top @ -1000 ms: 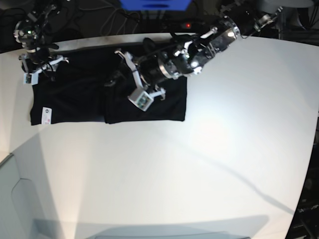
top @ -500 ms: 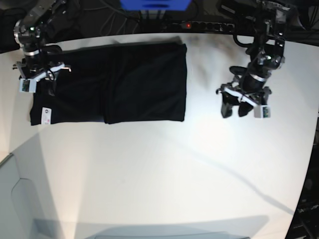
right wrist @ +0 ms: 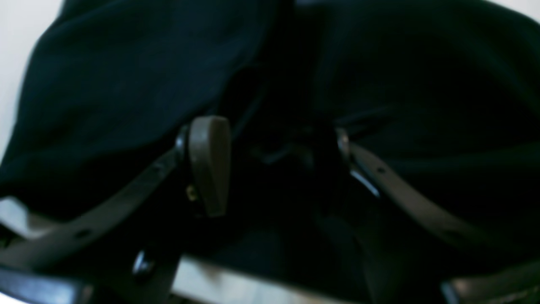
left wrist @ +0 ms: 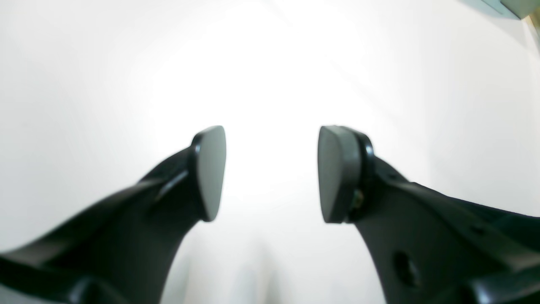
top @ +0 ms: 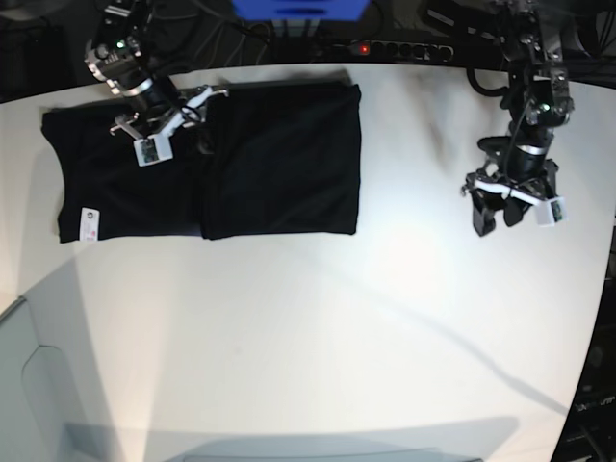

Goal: Fold the T-shirt properly
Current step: 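Grasp the other strip end with the right gripper and tuck it flat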

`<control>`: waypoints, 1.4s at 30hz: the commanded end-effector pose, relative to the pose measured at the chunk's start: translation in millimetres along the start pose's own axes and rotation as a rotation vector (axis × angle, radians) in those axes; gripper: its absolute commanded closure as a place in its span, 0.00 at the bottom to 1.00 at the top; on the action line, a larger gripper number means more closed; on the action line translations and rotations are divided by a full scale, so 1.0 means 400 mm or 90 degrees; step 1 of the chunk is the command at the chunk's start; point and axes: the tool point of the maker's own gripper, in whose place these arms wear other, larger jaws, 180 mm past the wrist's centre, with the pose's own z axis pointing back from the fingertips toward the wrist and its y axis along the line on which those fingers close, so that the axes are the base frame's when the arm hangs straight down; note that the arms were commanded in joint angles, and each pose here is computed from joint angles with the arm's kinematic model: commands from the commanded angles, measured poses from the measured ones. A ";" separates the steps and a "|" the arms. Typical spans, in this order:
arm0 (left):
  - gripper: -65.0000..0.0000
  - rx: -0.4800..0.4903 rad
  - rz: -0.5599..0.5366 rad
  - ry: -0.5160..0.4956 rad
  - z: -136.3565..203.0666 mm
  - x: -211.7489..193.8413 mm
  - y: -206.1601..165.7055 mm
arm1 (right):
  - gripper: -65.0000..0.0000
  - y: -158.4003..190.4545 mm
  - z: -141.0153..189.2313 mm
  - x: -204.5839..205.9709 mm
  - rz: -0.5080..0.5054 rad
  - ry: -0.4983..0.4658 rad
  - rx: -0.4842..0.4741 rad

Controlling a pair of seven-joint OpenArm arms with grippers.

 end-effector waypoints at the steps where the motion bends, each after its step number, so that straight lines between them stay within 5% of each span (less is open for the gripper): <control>1: 0.48 -0.002 -0.011 -0.023 -0.001 0.029 0.002 | 0.50 0.021 0.006 0.019 0.007 -0.022 0.018; 10: 0.48 0.014 0.002 -0.007 -0.022 0.007 0.031 | 0.40 0.064 0.024 0.005 -0.027 -0.027 0.063; 30: 0.48 0.010 0.003 -0.015 -0.029 0.019 0.023 | 0.41 0.120 0.001 -0.098 -0.053 0.043 0.115; 33: 0.48 0.011 0.003 -0.014 -0.029 0.018 0.025 | 0.51 0.103 0.001 -0.093 -0.033 0.044 0.114; 39: 0.48 0.012 0.003 -0.016 -0.028 0.020 0.027 | 0.97 0.092 0.004 -0.087 -0.028 0.041 0.107; 42: 0.48 0.012 0.003 -0.016 -0.029 0.022 0.027 | 1.00 0.084 0.012 -0.098 -0.018 0.052 0.107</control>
